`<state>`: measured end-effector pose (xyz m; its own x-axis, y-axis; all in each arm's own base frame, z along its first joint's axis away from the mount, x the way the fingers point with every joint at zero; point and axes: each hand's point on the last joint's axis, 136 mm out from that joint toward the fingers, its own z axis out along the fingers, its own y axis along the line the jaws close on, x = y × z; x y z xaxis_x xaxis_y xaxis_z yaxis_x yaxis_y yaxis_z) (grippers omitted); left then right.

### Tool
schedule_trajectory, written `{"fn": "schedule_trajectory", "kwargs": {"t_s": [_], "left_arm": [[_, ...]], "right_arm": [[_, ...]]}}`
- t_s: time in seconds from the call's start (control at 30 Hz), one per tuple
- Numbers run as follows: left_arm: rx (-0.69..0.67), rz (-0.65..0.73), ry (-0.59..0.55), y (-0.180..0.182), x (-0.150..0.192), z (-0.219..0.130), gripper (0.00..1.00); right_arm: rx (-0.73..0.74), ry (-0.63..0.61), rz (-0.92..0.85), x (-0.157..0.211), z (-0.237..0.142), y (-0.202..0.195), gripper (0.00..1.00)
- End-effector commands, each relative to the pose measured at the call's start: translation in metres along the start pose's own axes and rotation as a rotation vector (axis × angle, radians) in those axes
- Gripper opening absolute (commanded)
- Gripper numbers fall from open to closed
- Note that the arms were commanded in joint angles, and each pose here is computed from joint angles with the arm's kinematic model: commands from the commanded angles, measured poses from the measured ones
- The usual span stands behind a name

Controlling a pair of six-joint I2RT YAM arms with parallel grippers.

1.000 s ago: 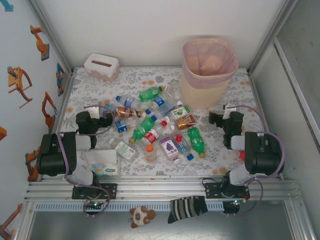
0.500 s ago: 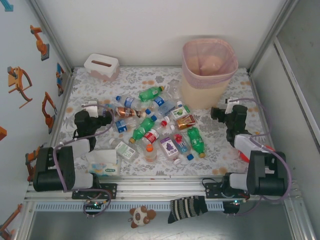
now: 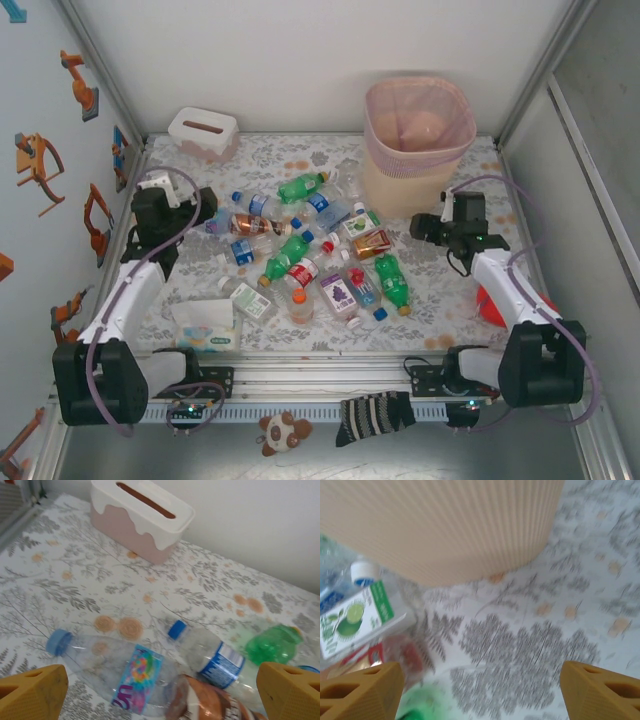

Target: Put the plastic bottles in the bin

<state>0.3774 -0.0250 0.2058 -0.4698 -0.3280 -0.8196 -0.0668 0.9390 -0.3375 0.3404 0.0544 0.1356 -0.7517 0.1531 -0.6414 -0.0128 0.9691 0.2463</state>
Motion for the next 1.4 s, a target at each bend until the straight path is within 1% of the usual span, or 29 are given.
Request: {"fn": "schedule_trajectory", "kwargs": {"t_s": [0.0, 0.07, 0.2, 0.33, 0.4, 0.47, 0.57, 0.8, 1.13, 1.37], "left_arm": [[0.067, -0.062, 0.204, -0.017, 0.020, -0.014, 0.96], [0.091, -0.042, 0.249, -0.024, 0.018, -0.021, 0.96], [0.151, 0.020, 0.295, -0.037, 0.011, -0.033, 0.96], [0.173, 0.102, 0.288, -0.042, 0.002, -0.037, 0.96], [0.197, 0.142, 0.264, -0.043, 0.002, -0.035, 0.96], [0.221, 0.140, 0.244, -0.042, 0.006, -0.030, 0.96], [0.245, 0.072, 0.236, -0.040, 0.007, -0.028, 0.96], [0.219, 0.076, 0.239, -0.034, 0.008, -0.031, 0.96], [0.211, 0.077, 0.233, -0.032, 0.009, -0.033, 0.96], [0.209, 0.075, 0.238, -0.030, 0.012, -0.031, 0.96]], "right_arm": [[0.022, 0.181, 0.027, 0.036, -0.016, 0.013, 0.80], [0.021, 0.251, -0.014, 0.048, -0.020, 0.027, 0.79], [0.016, 0.359, -0.103, 0.072, -0.023, 0.049, 0.76], [0.017, 0.423, -0.183, 0.088, -0.025, 0.066, 0.75], [0.021, 0.445, -0.215, 0.094, -0.024, 0.072, 0.77], [0.043, 0.466, -0.250, 0.100, -0.022, 0.075, 0.78], [0.060, 0.495, -0.287, 0.108, -0.017, 0.079, 0.79], [0.072, 0.542, -0.323, 0.126, -0.006, 0.083, 0.79], [0.183, 0.532, -0.358, 0.124, 0.001, 0.065, 0.78], [0.179, 0.555, -0.341, 0.129, 0.012, 0.068, 0.76]]}}
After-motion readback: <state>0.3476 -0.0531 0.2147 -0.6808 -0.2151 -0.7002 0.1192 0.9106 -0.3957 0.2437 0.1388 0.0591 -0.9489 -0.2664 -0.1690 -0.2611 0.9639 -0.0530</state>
